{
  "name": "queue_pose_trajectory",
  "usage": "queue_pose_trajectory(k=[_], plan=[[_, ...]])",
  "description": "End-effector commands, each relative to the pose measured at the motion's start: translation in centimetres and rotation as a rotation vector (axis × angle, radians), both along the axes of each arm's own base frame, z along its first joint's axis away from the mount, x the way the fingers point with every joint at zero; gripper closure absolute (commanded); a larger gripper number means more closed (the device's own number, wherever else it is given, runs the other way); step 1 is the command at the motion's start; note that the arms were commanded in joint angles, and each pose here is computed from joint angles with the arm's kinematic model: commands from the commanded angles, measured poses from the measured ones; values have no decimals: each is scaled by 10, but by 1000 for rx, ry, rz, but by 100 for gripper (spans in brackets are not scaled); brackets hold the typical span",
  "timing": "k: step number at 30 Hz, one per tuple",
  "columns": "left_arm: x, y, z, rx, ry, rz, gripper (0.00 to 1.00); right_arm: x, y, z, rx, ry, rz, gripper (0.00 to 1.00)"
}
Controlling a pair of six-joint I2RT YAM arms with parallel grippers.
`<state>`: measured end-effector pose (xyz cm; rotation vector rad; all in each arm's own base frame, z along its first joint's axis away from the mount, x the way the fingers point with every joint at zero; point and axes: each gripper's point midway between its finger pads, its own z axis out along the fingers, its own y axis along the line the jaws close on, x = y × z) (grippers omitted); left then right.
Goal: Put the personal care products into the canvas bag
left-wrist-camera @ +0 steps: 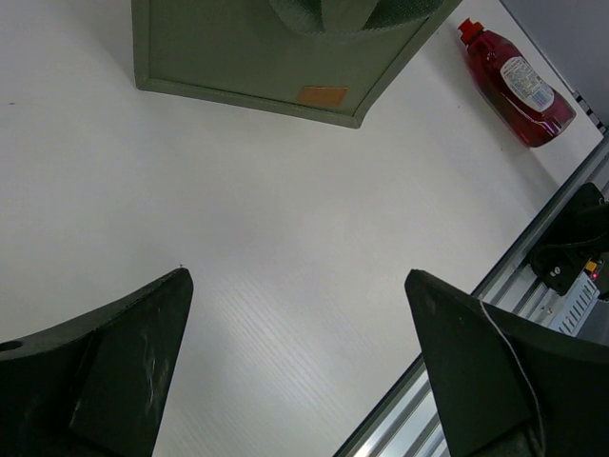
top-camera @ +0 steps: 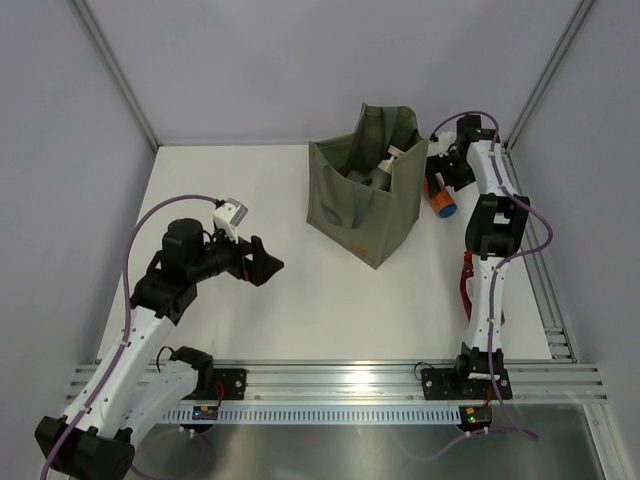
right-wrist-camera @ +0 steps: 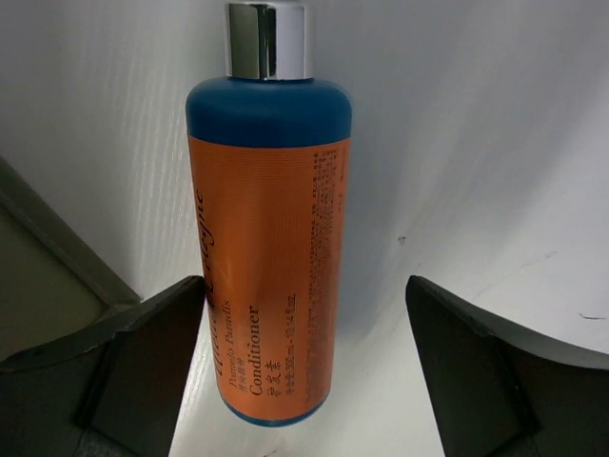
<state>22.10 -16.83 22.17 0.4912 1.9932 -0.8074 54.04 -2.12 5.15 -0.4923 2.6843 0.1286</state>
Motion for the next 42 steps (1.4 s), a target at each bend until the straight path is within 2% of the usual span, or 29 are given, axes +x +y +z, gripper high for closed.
queue_pose_trajectory(k=[1,3,7,9,12,13,15,18,20,21,23,24,25,26,27,30,38,42], plan=[[4,1,12,-1,-50,8,1,-12,1,-10,-89,62,5,10],[4,2,13,-1,-52,9,1,-15,-3,-19,-129,85,-17,18],[3,2,13,-3,-57,11,1,-22,-3,-23,-126,99,-30,47],[2,2,13,-4,-58,10,1,-31,-1,-22,-119,109,-25,53],[1,2,15,-10,-67,8,1,-48,-1,-31,-124,153,-10,50],[0,2,16,-13,-67,4,1,-54,-2,-34,-133,174,11,40],[-1,2,17,-15,-71,2,1,-58,-1,-34,-153,171,11,34],[-2,2,19,-20,-77,4,1,-62,-2,-33,-167,185,11,35],[-4,2,19,-23,-79,1,1,-64,-3,-32,-167,196,10,44],[-4,2,20,-25,-82,3,1,-65,-2,-32,-162,201,12,62],[-4,2,20,-26,-84,4,1,-66,-1,-27,-136,203,-6,78],[-4,3,21,-27,-87,7,1,-66,5,-23,-85,196,-7,92],[-5,3,22,-28,-92,5,1,-66,2,-18,-45,189,-46,99],[-5,3,22,-29,-93,5,1,-65,3,-3,-4,162,-63,100],[-6,3,23,-30,-96,5,1,-64,12,7,93,141,-85,100],[-7,3,23,-33,-101,4,1,-67,15,37,262,75,-118,100],[-6,1,23,-36,-93,-7,1,-90,35,71,582,44,-175,100],[-8,1,24,-37,-91,-11,1,-94,42,111,831,16,-166,100]])
